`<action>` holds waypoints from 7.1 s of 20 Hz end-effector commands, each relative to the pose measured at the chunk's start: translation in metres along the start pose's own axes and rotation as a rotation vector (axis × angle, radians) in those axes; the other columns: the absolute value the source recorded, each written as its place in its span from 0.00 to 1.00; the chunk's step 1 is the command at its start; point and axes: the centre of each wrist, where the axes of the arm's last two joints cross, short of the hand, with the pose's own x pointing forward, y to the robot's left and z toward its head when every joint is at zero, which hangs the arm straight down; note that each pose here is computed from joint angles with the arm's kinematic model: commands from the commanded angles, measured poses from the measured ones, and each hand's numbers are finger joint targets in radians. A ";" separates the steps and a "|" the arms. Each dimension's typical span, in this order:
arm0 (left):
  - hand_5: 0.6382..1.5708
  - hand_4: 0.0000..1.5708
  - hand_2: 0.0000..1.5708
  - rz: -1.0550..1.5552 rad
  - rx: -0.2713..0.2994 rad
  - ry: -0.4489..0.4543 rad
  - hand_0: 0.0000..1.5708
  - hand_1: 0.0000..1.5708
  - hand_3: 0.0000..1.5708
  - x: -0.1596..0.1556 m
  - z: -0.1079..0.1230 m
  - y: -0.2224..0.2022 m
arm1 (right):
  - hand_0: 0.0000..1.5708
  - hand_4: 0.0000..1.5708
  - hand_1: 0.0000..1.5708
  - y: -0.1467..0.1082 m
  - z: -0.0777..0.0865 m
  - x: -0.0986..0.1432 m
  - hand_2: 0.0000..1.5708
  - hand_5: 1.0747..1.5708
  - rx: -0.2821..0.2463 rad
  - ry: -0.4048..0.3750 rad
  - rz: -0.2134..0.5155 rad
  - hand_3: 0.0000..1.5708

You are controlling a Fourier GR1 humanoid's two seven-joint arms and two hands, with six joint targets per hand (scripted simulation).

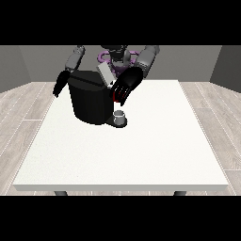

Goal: Insert the coffee pod into the coffee machine and close the lid

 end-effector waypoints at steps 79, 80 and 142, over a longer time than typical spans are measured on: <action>1.00 0.21 0.00 1.177 0.010 0.197 0.00 0.00 0.00 0.023 0.206 -0.244 | 0.00 0.13 0.00 -0.028 -0.051 -0.009 0.00 1.00 0.198 0.149 -0.136 0.00; 1.00 0.20 0.00 1.178 -0.005 0.220 0.00 0.00 0.00 0.039 0.190 -0.243 | 0.00 0.10 0.00 -0.023 -0.063 0.010 0.00 1.00 0.218 0.137 -0.147 0.00; 1.00 0.21 0.00 1.183 -0.063 -0.146 0.00 0.00 0.00 0.079 0.134 -0.204 | 0.00 0.00 0.00 0.010 -0.082 0.174 0.00 1.00 0.174 -0.353 0.031 0.00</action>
